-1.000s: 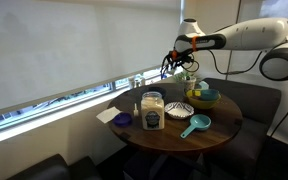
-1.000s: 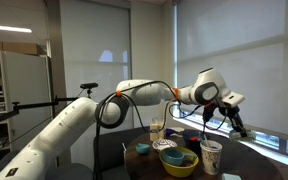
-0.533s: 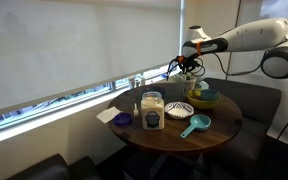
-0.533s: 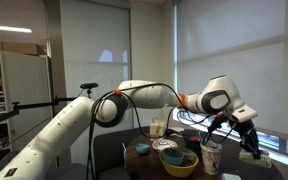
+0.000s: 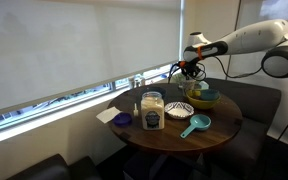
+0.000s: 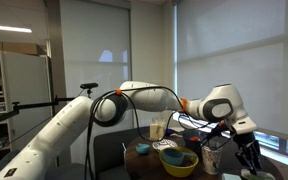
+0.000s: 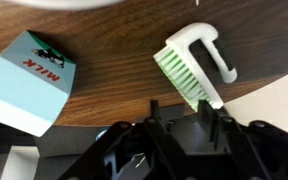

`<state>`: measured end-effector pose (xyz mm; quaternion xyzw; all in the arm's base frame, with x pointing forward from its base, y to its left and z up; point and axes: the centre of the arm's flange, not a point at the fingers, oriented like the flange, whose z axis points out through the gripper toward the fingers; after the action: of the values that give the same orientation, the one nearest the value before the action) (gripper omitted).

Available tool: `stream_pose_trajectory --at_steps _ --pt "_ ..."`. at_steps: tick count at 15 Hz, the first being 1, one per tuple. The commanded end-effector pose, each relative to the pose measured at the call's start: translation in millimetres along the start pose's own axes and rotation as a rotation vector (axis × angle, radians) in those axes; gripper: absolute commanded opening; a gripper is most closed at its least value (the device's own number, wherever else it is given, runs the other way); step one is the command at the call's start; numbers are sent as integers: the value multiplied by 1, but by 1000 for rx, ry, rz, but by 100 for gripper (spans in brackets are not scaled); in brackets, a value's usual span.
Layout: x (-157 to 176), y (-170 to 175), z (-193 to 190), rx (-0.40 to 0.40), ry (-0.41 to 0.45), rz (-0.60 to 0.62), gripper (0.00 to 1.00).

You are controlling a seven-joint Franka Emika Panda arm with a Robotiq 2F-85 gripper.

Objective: Remove the brush from the grey bowl and put it on the table

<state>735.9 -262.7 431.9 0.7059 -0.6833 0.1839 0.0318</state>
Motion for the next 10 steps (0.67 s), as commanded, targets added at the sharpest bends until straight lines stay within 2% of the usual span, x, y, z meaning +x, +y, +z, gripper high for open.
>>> stream_pose_trajectory --at_steps 1,5,10 --pt "-3 11 -38 88 -19 40 74" --pt "-2 12 -116 324 46 -3 100" --pt "-33 38 -209 543 138 -247 100"
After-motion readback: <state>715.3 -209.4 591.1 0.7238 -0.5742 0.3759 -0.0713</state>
